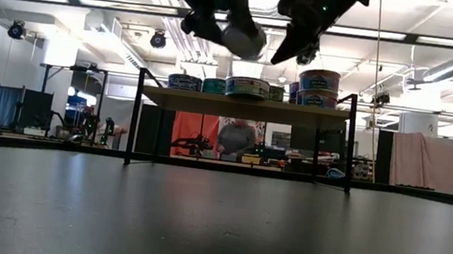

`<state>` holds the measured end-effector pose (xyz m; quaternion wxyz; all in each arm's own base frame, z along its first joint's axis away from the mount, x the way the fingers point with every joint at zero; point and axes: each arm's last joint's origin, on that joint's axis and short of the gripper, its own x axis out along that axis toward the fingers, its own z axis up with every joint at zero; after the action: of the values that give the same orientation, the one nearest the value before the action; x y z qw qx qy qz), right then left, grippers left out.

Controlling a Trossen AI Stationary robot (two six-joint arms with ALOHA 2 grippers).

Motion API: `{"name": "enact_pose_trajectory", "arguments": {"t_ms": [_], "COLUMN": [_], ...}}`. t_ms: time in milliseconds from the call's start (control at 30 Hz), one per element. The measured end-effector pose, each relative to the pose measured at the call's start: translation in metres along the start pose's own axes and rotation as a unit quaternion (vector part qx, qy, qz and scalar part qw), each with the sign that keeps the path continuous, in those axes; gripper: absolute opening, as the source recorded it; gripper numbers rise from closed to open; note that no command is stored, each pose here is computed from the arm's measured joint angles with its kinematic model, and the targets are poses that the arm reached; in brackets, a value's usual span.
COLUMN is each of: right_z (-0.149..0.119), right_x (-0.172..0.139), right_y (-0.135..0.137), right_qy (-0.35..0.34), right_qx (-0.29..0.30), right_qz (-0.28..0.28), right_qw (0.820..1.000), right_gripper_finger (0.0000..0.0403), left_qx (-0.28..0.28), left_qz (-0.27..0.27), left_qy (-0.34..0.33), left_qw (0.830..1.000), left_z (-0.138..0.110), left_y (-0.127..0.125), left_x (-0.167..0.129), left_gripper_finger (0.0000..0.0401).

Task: Stack canned seafood by type on shelf
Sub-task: Stack the green tuna can on top of the green tuna can

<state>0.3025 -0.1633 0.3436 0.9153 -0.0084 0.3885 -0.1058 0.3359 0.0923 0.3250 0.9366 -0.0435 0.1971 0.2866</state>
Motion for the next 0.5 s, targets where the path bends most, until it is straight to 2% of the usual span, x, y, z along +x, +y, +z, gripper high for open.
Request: {"name": "enact_pose_trajectory", "arguments": {"t_ms": [100, 300, 500], "right_z": [0.007, 0.017, 0.033], "right_x": [0.002, 0.002, -0.014], "right_y": [0.011, 0.036, 0.048], "right_qy": [-0.018, -0.033, -0.032], "right_qx": [0.001, -0.018, -0.026], "right_qz": [0.009, 0.021, -0.068], "right_qw": [1.0, 0.999, 0.997], "right_gripper_finger": [0.0009, 0.0009, 0.0009], "left_qx": [-0.018, -0.025, -0.006], "left_qz": [-0.013, -0.035, -0.032], "left_qy": [-0.052, -0.04, -0.02], "left_qw": [0.998, 0.998, 0.999], "left_z": [-0.012, -0.046, -0.063], "left_y": [0.003, 0.004, 0.002], "left_x": [-0.008, -0.002, 0.008], "left_gripper_finger": [0.04, 0.04, 0.04]}}
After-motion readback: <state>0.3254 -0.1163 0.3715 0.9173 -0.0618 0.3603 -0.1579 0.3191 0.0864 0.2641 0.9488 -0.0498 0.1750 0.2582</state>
